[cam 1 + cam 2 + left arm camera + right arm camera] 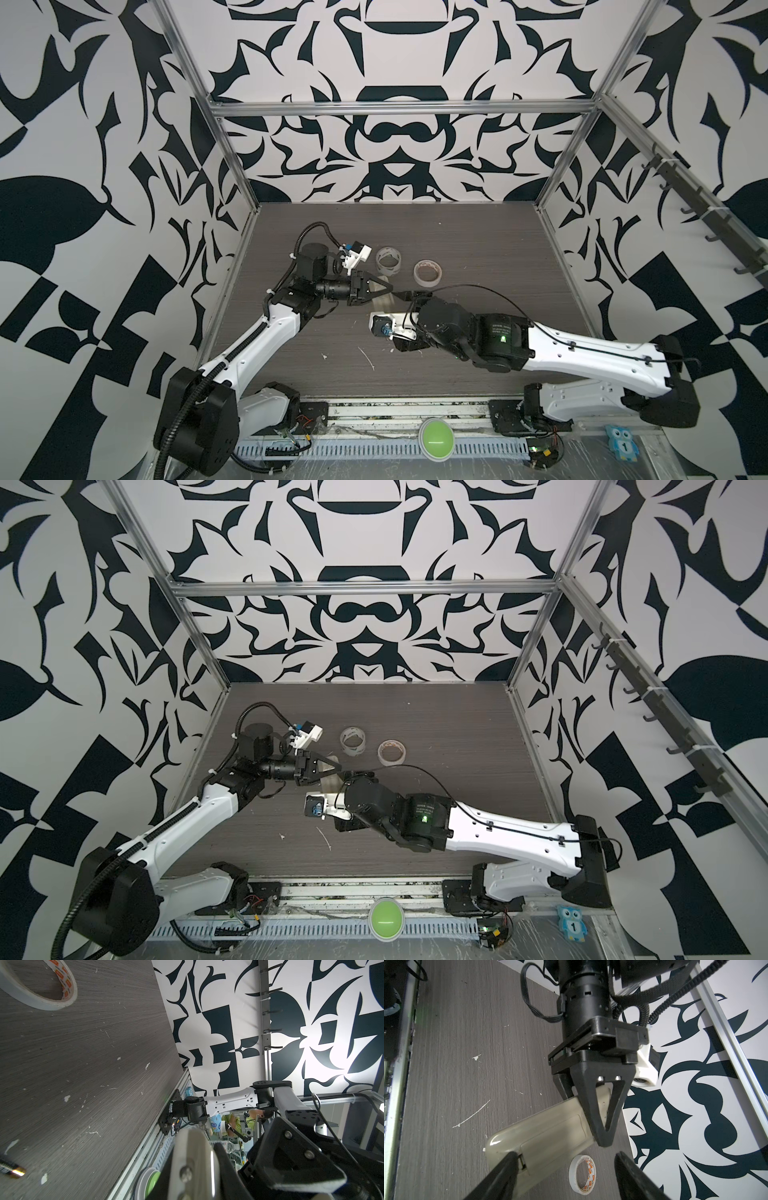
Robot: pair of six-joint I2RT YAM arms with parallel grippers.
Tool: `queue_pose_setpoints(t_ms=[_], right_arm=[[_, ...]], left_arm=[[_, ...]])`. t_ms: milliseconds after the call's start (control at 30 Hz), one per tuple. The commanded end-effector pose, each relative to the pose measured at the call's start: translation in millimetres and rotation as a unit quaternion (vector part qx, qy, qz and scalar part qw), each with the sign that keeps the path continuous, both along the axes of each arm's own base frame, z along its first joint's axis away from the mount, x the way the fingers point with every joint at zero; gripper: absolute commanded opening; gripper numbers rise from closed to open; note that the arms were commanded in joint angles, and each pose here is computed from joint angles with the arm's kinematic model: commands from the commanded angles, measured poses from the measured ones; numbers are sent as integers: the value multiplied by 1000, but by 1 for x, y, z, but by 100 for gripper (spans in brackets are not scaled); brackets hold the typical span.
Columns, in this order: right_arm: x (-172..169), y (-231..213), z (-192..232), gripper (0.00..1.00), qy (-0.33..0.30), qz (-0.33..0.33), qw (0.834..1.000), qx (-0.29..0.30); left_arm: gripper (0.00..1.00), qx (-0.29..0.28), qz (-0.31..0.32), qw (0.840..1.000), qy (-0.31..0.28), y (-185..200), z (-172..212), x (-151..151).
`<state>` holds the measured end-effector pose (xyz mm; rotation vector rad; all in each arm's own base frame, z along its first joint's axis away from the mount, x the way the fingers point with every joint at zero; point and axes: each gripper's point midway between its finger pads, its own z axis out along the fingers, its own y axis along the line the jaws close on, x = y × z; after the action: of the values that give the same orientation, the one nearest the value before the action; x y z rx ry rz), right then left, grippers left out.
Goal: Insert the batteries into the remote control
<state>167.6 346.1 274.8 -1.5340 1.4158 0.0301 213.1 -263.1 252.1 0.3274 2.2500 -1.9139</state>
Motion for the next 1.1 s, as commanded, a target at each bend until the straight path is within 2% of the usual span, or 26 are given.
queue_pose_setpoints(t_ms=[0, 800, 1067], right_arm=[[11, -5, 18, 77, -26, -28, 999, 27], [5, -6, 29, 76, -33, -18, 998, 46], [-9, -3, 19, 77, 3, 14, 999, 35]], left_arm=[[0, -17, -38, 999, 6, 0, 9, -16], [0, -15, -36, 999, 9, 0, 8, -14], [0, -13, -36, 999, 8, 0, 7, -14]])
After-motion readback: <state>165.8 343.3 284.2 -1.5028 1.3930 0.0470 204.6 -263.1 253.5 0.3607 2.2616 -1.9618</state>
